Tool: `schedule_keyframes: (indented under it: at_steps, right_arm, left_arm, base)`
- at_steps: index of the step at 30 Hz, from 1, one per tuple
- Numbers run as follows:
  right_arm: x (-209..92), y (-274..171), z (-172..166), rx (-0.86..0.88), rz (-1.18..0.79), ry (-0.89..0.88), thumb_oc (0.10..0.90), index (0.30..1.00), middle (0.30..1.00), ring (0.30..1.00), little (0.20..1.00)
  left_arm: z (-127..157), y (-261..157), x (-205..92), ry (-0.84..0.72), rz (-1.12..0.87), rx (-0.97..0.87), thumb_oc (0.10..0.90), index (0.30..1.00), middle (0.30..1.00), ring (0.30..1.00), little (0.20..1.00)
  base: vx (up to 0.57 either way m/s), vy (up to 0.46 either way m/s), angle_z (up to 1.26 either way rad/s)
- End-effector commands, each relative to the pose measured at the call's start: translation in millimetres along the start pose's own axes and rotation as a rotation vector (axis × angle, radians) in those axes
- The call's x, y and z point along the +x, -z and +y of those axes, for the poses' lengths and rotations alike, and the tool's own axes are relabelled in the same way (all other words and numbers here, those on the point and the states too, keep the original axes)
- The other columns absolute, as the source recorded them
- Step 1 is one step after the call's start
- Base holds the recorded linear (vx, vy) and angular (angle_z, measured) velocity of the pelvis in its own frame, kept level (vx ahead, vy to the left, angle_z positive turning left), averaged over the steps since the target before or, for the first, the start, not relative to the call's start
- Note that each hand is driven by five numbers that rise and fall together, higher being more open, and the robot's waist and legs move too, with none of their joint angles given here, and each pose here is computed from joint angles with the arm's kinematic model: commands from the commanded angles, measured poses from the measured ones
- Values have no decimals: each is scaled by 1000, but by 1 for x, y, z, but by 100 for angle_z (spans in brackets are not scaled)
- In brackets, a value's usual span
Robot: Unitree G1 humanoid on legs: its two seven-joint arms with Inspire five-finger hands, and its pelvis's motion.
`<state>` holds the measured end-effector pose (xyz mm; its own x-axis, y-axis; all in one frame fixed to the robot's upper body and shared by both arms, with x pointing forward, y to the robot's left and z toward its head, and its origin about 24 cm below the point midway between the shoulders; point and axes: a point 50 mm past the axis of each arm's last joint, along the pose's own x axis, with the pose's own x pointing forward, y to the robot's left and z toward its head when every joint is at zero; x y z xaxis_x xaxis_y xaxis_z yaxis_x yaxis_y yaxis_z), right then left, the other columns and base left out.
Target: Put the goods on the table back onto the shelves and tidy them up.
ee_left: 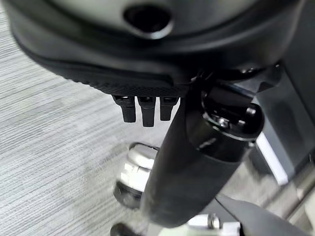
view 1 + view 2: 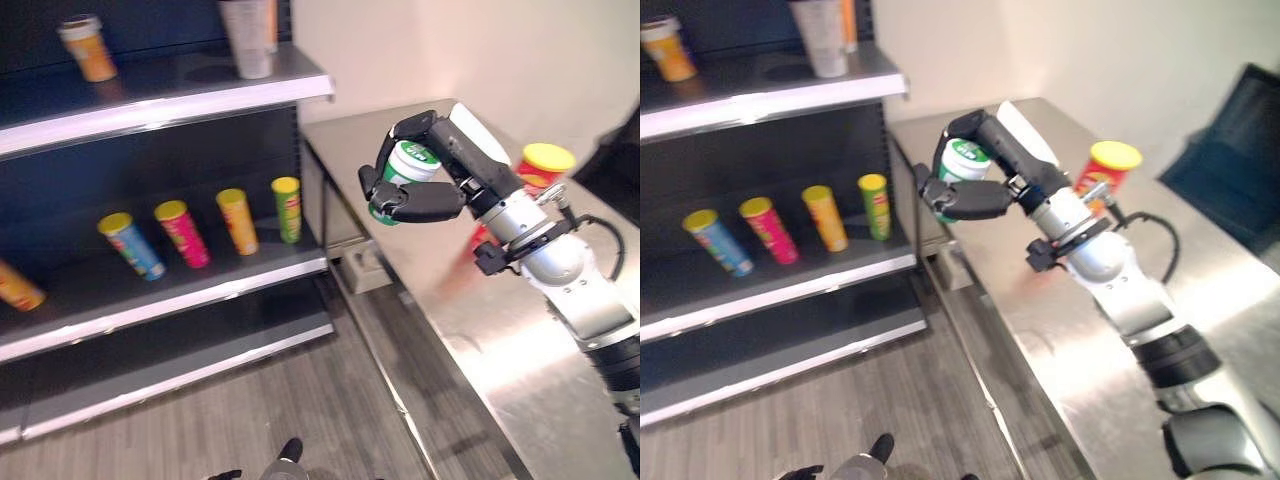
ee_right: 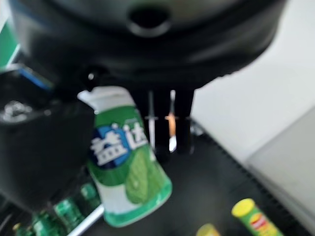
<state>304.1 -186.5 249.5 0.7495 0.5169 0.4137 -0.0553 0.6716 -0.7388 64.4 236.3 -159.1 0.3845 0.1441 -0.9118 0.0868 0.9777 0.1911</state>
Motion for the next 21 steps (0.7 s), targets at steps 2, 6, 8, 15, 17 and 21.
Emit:
schedule_keyframes:
  at_steps: [2,6,8,15,17,21]
  right_arm:
    - [19,-45,-48,-59,-222,226,400,300,300,300,300]
    - [28,-60,-63,-43,-276,304,400,300,300,300,300]
    - [32,-66,-65,-29,-300,314,400,300,300,300,300]
    - [49,-88,-69,0,-385,322,400,300,300,300,300]
    - [53,-93,-71,-7,-397,328,400,300,300,300,300]
    - [52,-101,-72,-28,-423,324,400,300,300,300,300]
  left_arm:
    - [16,-23,1,-38,-93,96,800,900,900,900,900]
    - [17,-15,1,-43,-58,124,800,900,900,900,900]
    - [17,-14,1,-45,-47,138,800,900,900,900,900]
    - [19,-20,2,-52,-55,151,800,900,900,900,900]
    - [19,-24,2,-53,-69,153,800,900,900,900,900]
    - [27,-37,2,-68,-114,188,800,900,900,900,900]
  base:
    - [72,115,98]
    - [142,267,57]
    - [70,214,31]
    - [77,249,23]
    - [79,263,9]
    - [9,175,48]
